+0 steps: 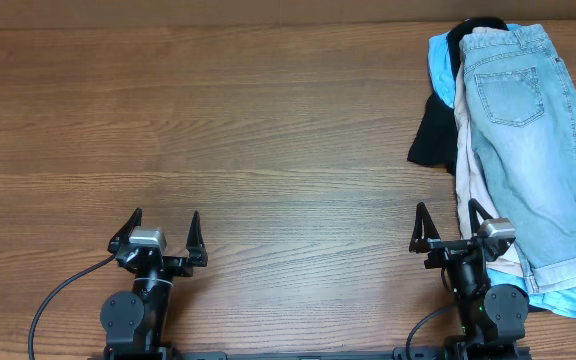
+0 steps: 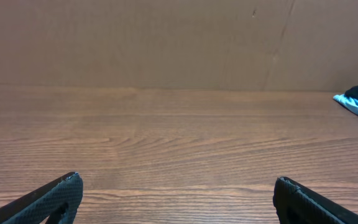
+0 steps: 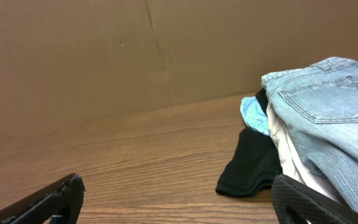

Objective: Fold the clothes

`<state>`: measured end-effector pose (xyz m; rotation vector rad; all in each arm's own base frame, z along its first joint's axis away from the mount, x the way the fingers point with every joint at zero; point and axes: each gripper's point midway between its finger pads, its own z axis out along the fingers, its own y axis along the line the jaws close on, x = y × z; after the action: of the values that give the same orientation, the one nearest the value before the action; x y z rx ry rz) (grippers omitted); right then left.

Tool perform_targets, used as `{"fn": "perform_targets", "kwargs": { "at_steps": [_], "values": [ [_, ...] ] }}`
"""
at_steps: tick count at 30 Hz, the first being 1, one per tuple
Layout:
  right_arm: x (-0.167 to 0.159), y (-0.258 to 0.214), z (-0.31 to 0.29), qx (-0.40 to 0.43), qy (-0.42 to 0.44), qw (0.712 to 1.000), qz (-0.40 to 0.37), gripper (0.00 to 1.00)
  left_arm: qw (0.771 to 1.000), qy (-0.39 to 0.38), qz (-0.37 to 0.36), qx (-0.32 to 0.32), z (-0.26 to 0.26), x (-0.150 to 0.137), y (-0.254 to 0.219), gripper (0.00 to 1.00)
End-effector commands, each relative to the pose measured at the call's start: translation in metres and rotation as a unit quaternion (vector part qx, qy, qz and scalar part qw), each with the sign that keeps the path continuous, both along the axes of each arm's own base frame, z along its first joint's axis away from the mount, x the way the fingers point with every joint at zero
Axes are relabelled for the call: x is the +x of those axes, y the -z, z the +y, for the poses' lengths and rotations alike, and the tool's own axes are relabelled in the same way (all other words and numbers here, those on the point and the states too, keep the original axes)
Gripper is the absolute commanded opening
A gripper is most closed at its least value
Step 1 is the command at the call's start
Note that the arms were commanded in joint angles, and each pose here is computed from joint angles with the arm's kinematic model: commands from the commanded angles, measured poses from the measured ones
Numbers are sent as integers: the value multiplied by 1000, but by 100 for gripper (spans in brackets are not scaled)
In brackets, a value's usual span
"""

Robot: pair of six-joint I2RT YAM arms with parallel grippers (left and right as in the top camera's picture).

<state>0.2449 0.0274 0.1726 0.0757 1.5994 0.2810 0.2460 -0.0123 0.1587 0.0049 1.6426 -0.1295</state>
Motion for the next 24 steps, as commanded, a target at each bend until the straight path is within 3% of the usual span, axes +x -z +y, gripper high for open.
{"fn": "perform_targets", "kwargs": {
  "at_steps": [1, 14, 24],
  "values": [
    [0, 2, 1, 0, -1, 1000, -2, 100, 1000, -13, -5, -4, 5, 1, -2, 100],
    [-1, -15, 2, 7, -6, 1000, -26, 100, 998, 15, -67, -2, -4, 0, -32, 100],
    [-16, -104, -7, -34, 22, 994, -98, 100, 993, 49, -108, 2, -16, -12, -81, 100]
  ]
}}
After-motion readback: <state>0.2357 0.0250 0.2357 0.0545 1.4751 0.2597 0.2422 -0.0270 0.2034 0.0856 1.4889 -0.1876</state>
